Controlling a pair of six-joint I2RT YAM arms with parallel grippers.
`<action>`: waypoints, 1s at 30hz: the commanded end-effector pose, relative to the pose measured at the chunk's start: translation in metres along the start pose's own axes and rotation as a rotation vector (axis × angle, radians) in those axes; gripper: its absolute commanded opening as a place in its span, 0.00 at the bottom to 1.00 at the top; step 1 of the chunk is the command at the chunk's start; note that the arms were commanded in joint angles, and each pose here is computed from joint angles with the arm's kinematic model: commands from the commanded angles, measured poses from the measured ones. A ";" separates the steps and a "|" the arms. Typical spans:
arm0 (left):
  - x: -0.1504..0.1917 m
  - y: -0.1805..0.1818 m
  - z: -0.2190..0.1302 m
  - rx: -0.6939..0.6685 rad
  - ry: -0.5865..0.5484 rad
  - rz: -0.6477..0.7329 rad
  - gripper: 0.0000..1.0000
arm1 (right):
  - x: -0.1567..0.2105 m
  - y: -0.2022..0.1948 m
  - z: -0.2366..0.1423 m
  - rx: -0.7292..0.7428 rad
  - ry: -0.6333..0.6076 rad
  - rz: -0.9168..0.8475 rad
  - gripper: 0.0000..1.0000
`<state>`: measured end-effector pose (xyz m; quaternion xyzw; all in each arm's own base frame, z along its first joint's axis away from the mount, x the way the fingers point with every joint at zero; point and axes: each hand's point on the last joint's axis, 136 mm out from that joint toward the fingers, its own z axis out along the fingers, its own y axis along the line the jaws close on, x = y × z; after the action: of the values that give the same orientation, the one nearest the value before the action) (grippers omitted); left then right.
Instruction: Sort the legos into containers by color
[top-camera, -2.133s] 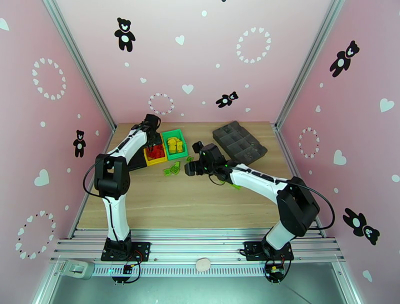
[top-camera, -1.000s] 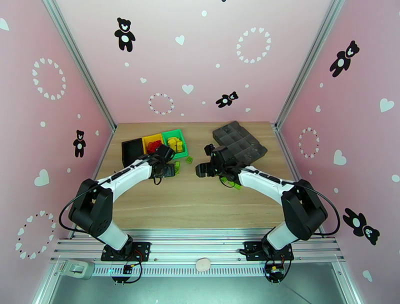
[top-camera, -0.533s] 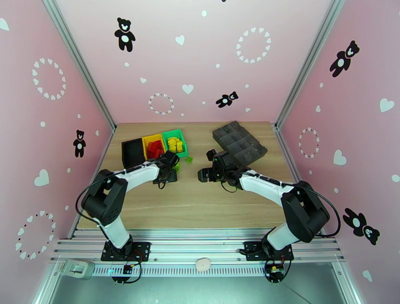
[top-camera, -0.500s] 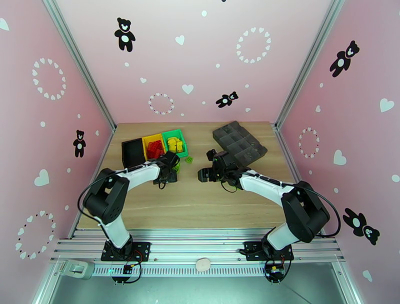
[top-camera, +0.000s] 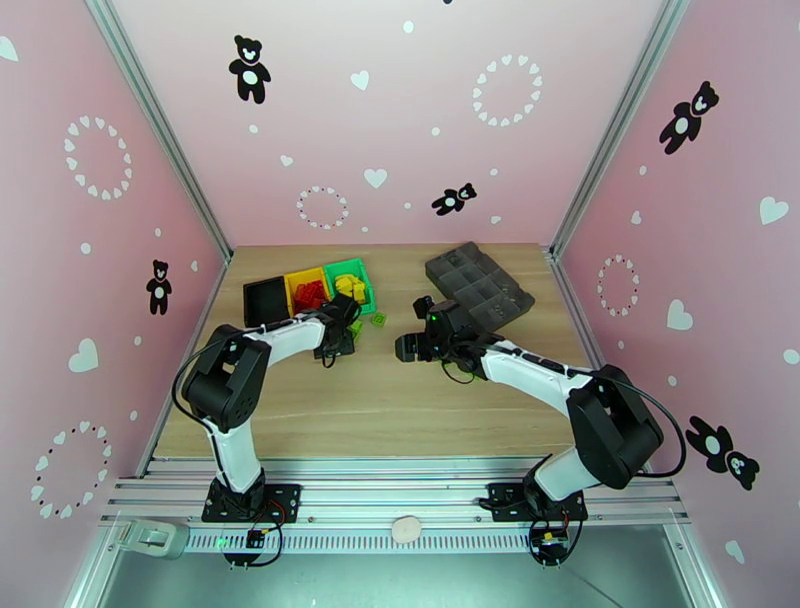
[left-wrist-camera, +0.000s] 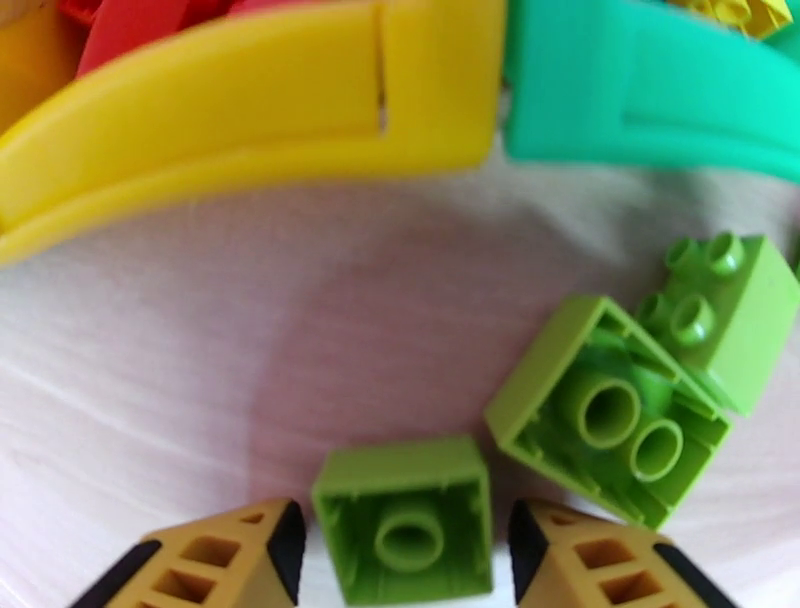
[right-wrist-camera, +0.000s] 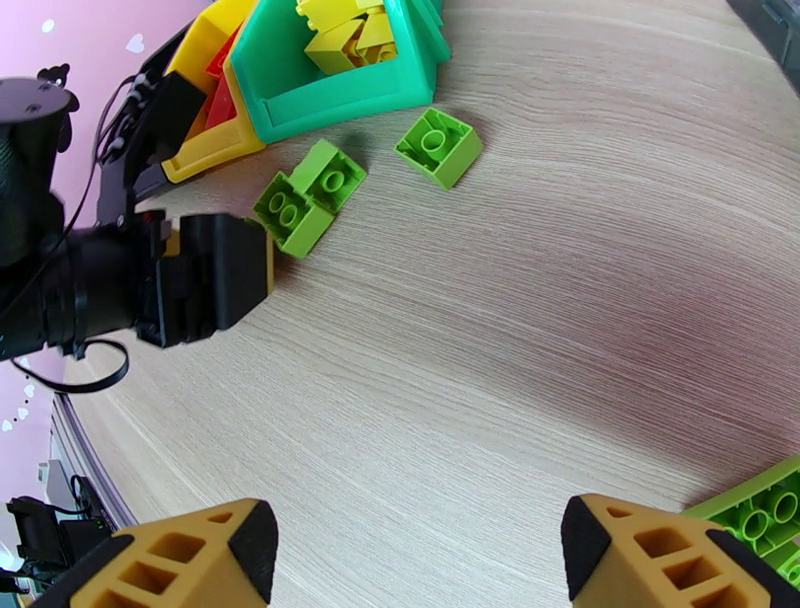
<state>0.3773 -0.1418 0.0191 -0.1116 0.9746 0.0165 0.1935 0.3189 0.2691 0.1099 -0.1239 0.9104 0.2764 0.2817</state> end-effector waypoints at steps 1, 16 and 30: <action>-0.012 -0.002 0.003 0.006 -0.010 -0.009 0.50 | -0.007 0.007 -0.007 -0.027 -0.028 0.001 0.79; -0.022 0.031 -0.068 0.002 -0.118 -0.039 0.25 | -0.012 0.027 0.000 -0.075 -0.021 -0.020 0.78; -0.110 0.134 -0.121 0.022 -0.266 -0.318 0.28 | -0.021 0.115 0.025 -0.194 0.015 -0.160 0.77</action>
<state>0.3909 -0.0096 0.1511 -0.2524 0.9175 0.0059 0.3074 0.3063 0.3661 0.1535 -0.2106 0.8705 0.3366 0.2907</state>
